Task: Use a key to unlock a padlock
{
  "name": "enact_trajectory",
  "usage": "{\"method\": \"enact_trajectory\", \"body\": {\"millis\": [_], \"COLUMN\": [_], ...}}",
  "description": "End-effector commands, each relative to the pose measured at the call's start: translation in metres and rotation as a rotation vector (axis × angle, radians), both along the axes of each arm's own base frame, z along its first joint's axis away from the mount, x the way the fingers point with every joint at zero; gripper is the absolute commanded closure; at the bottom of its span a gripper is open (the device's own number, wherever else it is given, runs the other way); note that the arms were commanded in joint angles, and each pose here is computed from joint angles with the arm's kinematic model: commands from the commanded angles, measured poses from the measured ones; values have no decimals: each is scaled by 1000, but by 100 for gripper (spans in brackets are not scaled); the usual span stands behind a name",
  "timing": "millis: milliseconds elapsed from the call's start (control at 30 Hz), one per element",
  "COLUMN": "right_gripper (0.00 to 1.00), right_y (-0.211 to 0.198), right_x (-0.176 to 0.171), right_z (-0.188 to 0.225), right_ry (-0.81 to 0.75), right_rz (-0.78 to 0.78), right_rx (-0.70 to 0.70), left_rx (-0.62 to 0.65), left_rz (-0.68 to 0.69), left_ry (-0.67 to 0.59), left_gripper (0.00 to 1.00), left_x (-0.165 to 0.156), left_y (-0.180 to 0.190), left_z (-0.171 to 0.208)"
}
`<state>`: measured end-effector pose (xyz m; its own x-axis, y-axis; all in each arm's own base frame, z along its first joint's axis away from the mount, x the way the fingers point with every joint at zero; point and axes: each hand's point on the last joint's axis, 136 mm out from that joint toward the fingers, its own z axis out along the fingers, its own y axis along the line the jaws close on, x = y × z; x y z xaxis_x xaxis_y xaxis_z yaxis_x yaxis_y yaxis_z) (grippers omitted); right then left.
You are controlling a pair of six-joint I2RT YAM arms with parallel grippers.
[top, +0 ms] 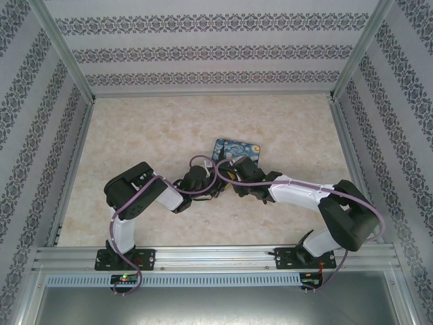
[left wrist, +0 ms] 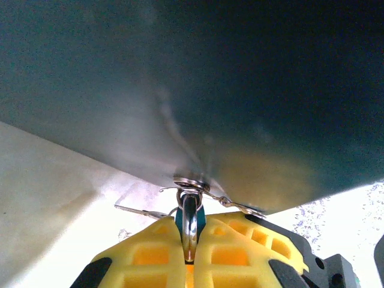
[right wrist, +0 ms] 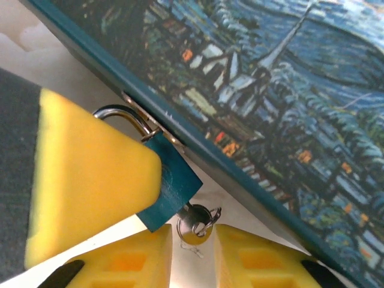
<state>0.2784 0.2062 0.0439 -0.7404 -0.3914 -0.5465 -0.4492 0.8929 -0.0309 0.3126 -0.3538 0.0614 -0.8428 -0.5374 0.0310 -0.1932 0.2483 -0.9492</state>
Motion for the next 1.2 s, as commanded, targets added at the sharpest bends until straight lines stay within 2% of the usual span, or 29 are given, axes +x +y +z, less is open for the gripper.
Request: {"method": "enact_trajectory", "body": {"millis": [0, 167, 300, 367, 433, 467, 567, 667, 867, 1167], "right_gripper": [82, 99, 100, 87, 65, 58, 46, 40, 36, 37], "right_y": [13, 22, 24, 25, 22, 20, 13, 8, 9, 8], "right_x": [19, 23, 22, 18, 12, 9, 2, -4, -6, 12], "right_z": [20, 28, 35, 40, 44, 45, 49, 49, 41, 33], "right_ry": [-60, -28, 15, 43, 70, 80, 108, 134, 168, 172], "right_rz": [-9, -10, -20, -16, -27, -34, -75, -120, -184, -262], "right_rx": [42, 138, 248, 312, 361, 382, 451, 511, 589, 632], "left_rx": [-25, -24, -19, -13, -6, 1, 34, 76, 191, 270], "left_rz": [-46, -47, -41, -35, -31, -27, -28, -41, -67, -48], "left_ry": [-15, -4, -5, -4, -6, -4, -1, -2, -21, -57], "left_gripper": [100, 100, 100, 100, 100, 100, 100, 100, 83, 45], "left_x": [-4, -8, -8, -8, -8, -7, -7, -8, -14, -24], "left_y": [-6, -3, -1, 0, 1, 2, 4, 6, 15, 37], "left_z": [15, 12, 12, 10, 9, 7, 1, -5, -11, 2]}}
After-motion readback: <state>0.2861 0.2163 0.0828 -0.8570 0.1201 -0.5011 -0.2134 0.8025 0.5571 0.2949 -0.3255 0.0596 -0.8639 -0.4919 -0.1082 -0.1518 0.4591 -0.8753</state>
